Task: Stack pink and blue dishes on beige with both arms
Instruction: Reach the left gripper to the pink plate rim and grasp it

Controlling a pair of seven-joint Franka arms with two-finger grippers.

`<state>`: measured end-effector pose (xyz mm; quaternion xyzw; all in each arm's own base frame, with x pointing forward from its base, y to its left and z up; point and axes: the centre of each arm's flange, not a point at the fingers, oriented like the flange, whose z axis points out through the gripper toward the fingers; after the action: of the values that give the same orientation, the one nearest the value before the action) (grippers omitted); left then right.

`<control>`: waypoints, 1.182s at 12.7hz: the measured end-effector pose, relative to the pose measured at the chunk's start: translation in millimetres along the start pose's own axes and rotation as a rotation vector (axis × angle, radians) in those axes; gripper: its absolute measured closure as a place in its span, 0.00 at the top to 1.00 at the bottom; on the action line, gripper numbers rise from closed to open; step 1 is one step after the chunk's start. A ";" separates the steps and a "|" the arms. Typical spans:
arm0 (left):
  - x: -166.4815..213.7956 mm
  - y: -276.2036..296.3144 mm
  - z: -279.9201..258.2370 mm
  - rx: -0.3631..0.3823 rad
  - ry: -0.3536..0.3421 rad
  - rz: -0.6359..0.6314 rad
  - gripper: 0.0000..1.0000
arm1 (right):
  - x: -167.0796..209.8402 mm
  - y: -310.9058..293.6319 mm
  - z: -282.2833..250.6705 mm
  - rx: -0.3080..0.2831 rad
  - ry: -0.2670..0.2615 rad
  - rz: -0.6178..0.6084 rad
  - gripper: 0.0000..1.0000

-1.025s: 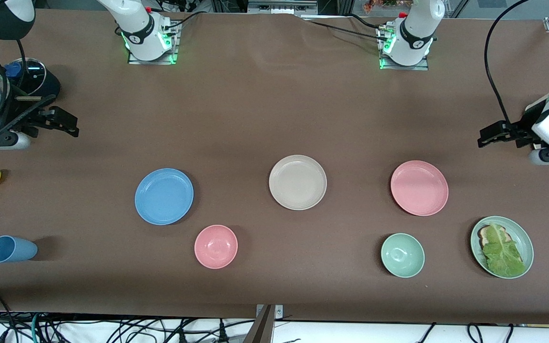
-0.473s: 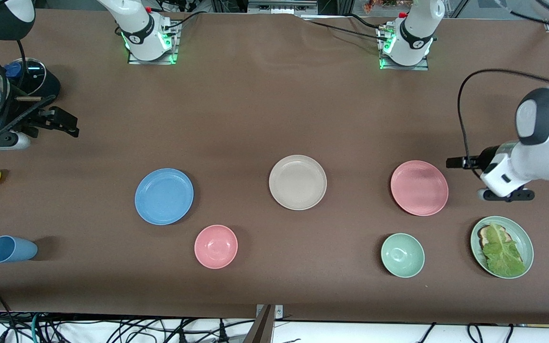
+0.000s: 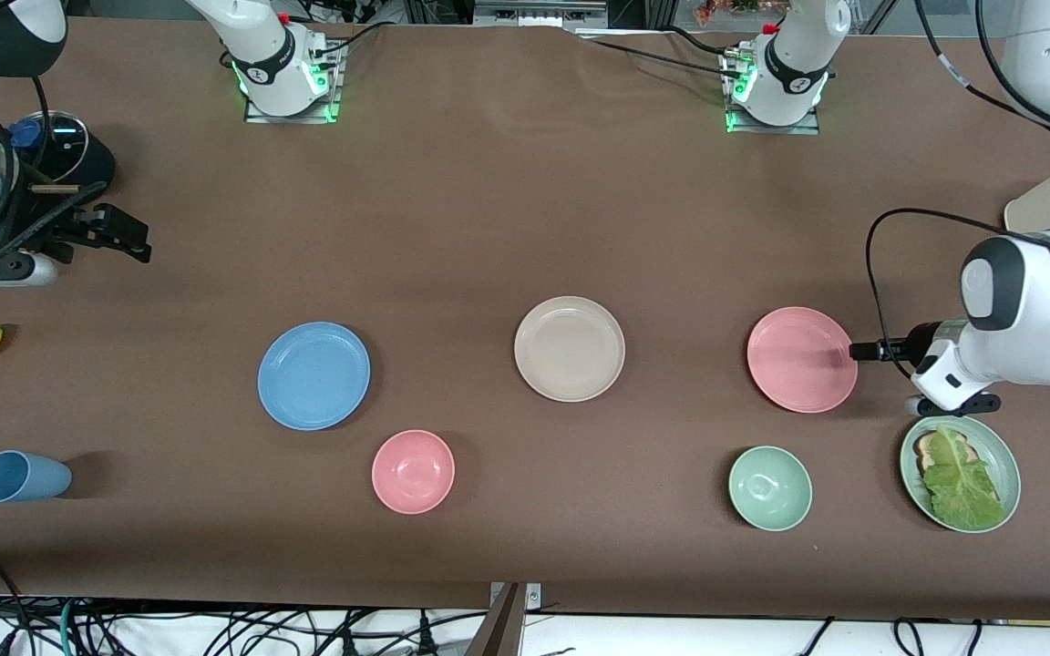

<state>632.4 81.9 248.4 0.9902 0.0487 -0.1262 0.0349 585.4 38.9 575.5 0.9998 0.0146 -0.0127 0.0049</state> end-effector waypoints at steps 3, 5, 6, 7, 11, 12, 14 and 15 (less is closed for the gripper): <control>-5.3 3.0 37.5 0.011 0.051 0.016 1.00 | 0.0 0.0 0.0 0.000 0.000 0.000 1.00; -10.6 2.3 56.3 0.043 0.066 0.060 1.00 | 0.0 0.0 0.0 0.000 0.000 0.000 1.00; -12.1 1.5 63.8 0.047 0.062 0.082 0.97 | 0.0 0.0 0.0 0.000 0.000 0.000 1.00; -12.6 -0.4 68.6 0.047 0.059 0.096 0.94 | 0.0 0.0 0.0 0.000 0.000 0.000 1.00; -12.4 -10.7 77.0 0.043 0.049 0.102 0.45 | 0.0 0.0 0.0 0.000 0.000 0.000 1.00; -12.0 -11.3 76.3 0.042 0.051 0.101 0.32 | 0.0 0.0 0.0 0.000 0.000 0.000 1.00; -10.1 -9.2 68.4 0.042 0.055 0.104 0.13 | 0.2 0.0 0.4 0.001 -0.001 0.000 1.00; -8.7 -7.4 61.1 0.041 0.051 0.101 0.12 | 1.0 0.0 2.4 0.001 -0.004 0.000 1.00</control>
<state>608.1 83.5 191.1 0.9948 -0.0030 -0.1001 0.0194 586.4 38.9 573.1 0.9998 0.0147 -0.0147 0.0046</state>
